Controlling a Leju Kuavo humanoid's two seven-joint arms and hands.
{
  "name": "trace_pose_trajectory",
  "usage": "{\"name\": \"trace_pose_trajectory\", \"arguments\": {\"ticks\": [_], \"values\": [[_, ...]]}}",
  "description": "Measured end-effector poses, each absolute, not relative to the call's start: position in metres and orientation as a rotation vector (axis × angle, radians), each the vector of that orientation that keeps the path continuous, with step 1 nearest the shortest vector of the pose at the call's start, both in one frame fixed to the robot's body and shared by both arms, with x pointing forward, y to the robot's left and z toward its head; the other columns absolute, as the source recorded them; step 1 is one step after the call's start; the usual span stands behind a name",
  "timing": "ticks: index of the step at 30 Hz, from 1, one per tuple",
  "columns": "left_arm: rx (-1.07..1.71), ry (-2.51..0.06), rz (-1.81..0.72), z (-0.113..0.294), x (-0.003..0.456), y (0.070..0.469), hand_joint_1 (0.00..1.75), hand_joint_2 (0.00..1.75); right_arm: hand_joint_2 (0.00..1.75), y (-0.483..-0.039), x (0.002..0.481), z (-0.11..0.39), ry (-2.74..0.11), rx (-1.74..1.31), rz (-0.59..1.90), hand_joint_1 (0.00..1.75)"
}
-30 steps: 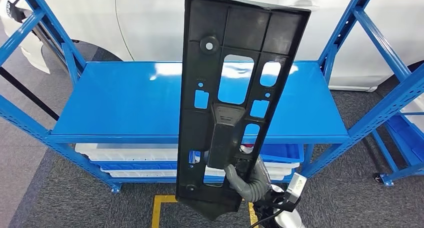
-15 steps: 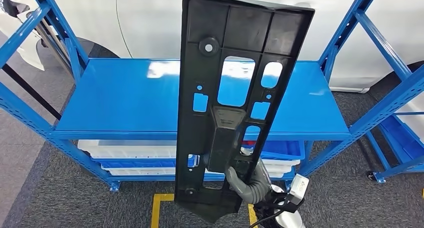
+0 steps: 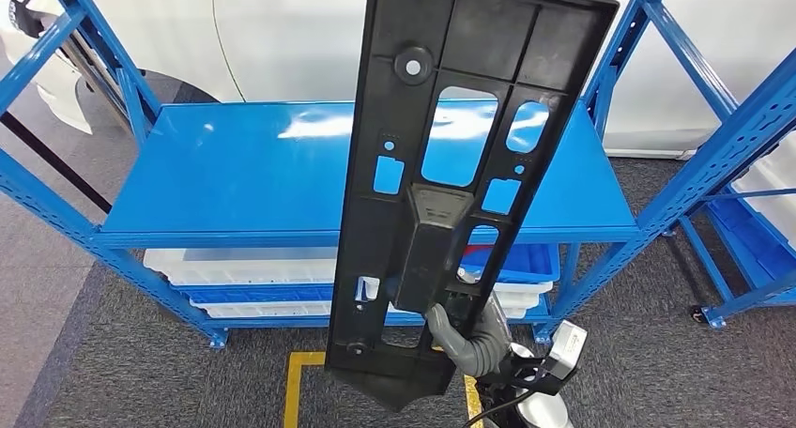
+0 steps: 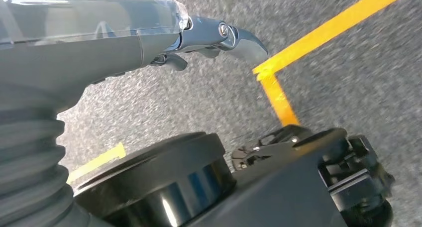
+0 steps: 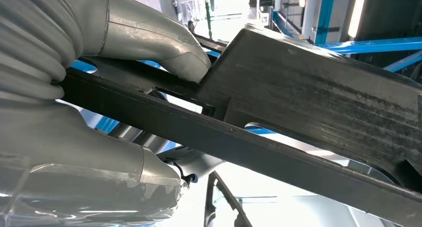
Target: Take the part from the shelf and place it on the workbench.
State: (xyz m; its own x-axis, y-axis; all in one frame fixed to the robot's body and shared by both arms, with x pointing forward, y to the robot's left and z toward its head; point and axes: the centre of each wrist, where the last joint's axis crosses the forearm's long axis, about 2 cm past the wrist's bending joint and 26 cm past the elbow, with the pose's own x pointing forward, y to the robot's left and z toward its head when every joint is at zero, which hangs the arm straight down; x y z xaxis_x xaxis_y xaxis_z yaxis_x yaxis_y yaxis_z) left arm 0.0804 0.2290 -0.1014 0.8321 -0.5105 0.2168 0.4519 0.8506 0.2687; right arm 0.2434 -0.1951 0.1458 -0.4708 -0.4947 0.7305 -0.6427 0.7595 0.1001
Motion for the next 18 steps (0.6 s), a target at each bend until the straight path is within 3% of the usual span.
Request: {"name": "trace_pose_trajectory", "arguments": {"ticks": [18], "values": [[0.259,-0.275,-0.493,-0.104,0.074,0.244,0.00,1.75,1.75,-0.202,0.231,0.136,-2.189,0.797,0.070,1.75]]}}
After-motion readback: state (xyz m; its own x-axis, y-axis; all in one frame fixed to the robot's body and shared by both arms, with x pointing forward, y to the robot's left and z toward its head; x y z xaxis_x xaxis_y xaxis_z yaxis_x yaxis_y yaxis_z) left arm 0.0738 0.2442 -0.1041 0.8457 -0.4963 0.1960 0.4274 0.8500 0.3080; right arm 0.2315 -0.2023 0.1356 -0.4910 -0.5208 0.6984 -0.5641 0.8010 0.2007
